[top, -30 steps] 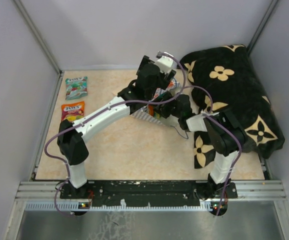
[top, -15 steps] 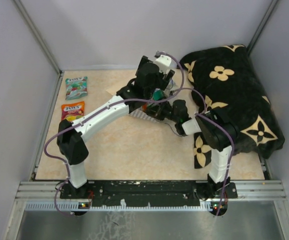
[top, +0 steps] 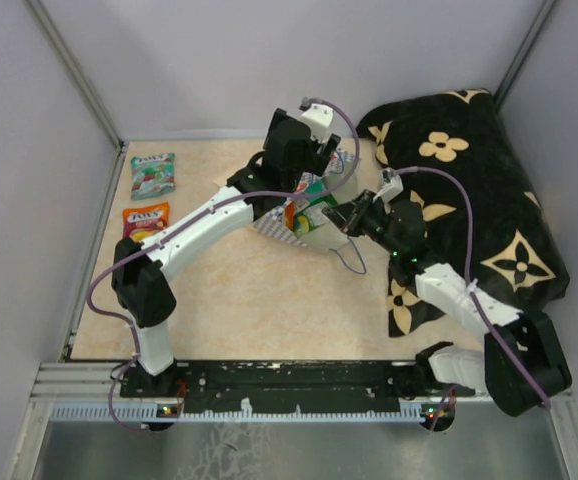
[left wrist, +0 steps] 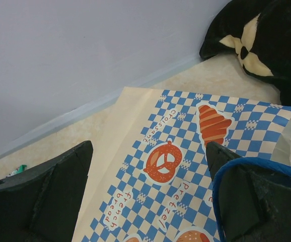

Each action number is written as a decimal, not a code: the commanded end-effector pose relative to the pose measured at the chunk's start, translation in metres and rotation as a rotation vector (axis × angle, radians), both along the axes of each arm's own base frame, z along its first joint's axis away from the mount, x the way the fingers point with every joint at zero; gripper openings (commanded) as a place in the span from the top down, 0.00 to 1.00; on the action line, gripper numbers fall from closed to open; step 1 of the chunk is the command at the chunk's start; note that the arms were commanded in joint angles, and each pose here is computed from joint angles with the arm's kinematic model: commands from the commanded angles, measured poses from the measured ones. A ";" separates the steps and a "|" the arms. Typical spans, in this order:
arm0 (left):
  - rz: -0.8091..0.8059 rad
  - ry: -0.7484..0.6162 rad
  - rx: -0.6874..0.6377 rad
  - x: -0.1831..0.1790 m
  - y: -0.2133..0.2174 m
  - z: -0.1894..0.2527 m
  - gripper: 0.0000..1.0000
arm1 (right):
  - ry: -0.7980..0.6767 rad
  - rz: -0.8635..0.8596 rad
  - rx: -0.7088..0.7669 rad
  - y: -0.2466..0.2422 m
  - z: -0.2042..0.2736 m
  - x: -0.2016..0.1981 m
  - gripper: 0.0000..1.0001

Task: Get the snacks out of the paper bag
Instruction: Take out the snack from the paper bag, then place the snack at the center of the board, then adjust the snack at the center of the board.

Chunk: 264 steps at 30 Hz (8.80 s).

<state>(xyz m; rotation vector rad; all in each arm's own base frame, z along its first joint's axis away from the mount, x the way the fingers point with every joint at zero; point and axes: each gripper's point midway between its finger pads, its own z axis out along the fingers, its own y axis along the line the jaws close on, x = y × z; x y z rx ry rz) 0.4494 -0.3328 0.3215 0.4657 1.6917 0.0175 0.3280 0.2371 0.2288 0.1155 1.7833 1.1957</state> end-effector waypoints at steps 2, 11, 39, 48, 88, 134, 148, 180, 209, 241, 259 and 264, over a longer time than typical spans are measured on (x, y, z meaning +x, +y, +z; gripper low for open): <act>0.010 -0.024 -0.018 0.001 0.008 0.017 0.00 | 0.058 -0.085 -0.234 -0.035 -0.041 -0.014 1.00; -0.026 0.034 -0.071 -0.004 0.005 0.014 0.00 | -0.005 -0.013 -0.104 -0.001 -0.025 -0.007 0.55; -0.052 0.130 -0.151 -0.014 -0.008 0.016 0.00 | 0.129 -0.070 0.282 0.100 -0.083 0.089 0.21; -0.054 0.143 -0.143 -0.018 -0.009 0.016 0.00 | 0.154 -0.097 0.094 0.113 -0.117 0.111 0.22; -0.007 0.177 -0.093 -0.024 0.003 0.000 0.00 | -0.196 -0.160 -0.182 0.071 -0.091 0.117 0.11; -0.156 0.158 -0.083 -0.035 0.012 0.009 0.00 | 0.025 0.027 -0.328 -0.037 -0.012 -0.090 1.00; -0.959 0.222 -0.008 -0.220 -0.012 -0.031 0.00 | 0.002 0.216 -0.407 0.011 -0.027 -0.145 1.00; 0.386 0.071 -0.486 -0.109 0.268 -0.009 0.00 | -0.044 0.383 -0.392 0.228 -0.019 -0.149 0.17; 0.251 0.709 -0.804 -0.204 0.201 -0.235 0.09 | 0.109 0.439 -0.498 0.088 -0.133 -0.111 0.37; 0.227 1.048 -0.892 -0.293 0.183 -0.306 0.98 | 0.157 0.464 -0.445 0.085 -0.156 -0.121 0.40; 0.888 0.688 -0.955 -0.212 0.258 -0.147 1.00 | 0.077 0.384 -0.465 0.059 -0.110 -0.120 0.40; 0.957 0.637 -1.050 -0.211 0.265 -0.127 1.00 | 0.072 0.388 -0.460 0.056 -0.108 -0.125 0.40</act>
